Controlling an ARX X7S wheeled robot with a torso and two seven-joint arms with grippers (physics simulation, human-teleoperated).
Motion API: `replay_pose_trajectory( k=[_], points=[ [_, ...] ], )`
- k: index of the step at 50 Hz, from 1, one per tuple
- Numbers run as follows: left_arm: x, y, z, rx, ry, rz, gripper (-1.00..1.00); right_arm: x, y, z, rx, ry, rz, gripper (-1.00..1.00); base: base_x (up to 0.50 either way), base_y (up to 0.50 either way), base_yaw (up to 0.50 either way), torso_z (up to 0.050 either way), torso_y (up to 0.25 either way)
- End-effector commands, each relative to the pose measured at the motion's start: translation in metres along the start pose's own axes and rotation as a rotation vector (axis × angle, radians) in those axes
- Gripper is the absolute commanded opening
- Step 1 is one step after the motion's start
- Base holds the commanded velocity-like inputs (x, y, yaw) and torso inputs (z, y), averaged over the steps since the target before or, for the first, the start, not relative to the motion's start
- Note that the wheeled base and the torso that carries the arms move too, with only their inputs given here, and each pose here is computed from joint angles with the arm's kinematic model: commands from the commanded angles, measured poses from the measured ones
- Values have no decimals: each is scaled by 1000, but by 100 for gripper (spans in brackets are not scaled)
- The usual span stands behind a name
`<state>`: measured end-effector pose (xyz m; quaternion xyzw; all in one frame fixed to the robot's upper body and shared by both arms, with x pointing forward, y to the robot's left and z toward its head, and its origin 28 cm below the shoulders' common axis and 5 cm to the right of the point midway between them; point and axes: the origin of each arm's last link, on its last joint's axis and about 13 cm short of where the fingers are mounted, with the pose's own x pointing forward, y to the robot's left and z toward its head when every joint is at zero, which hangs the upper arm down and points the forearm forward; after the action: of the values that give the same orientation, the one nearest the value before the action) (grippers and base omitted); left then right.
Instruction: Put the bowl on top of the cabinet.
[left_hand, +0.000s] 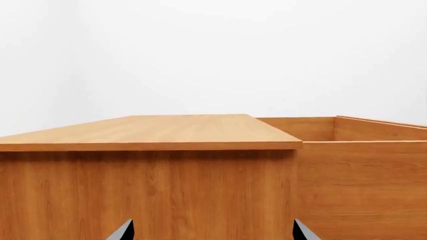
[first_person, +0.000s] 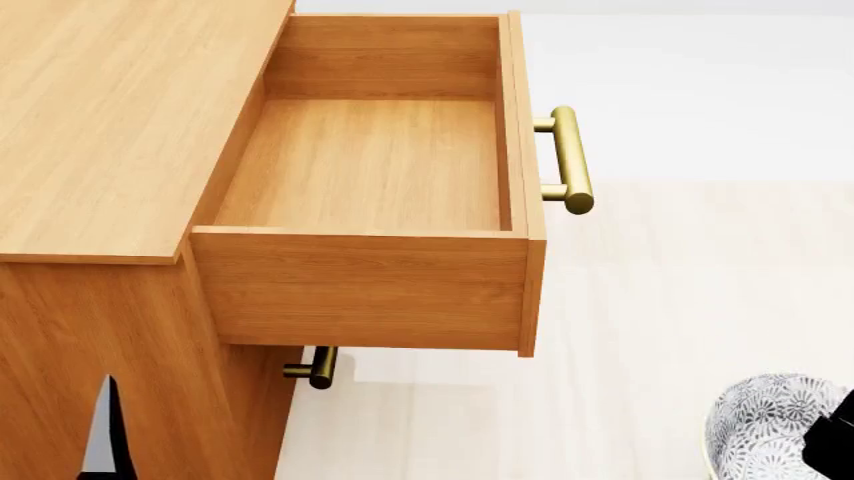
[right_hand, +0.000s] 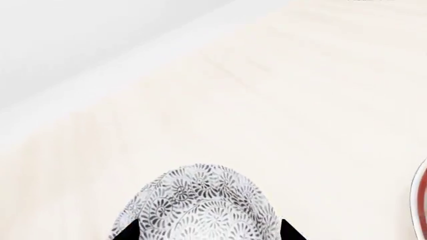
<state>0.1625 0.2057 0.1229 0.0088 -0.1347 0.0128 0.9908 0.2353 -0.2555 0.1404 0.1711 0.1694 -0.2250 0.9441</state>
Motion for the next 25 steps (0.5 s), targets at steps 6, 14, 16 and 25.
replay_pose_trajectory(
  k=[6,14,16,25],
  points=[
    [0,0,3,-26,-14,-6,100,5,-13,5,9,30,6,100,0,0,0,0,0],
    [0,1,3,-26,-14,-1,100,8,-18,-4,21,55,13,100,0,0,0,0,0],
    [1,1,3,-26,-13,-1,100,10,-19,-7,24,61,12,100,0,0,0,0,0],
    [0,0,3,-23,-14,-4,100,21,-19,-18,36,83,9,100,0,0,0,0,0]
  ],
)
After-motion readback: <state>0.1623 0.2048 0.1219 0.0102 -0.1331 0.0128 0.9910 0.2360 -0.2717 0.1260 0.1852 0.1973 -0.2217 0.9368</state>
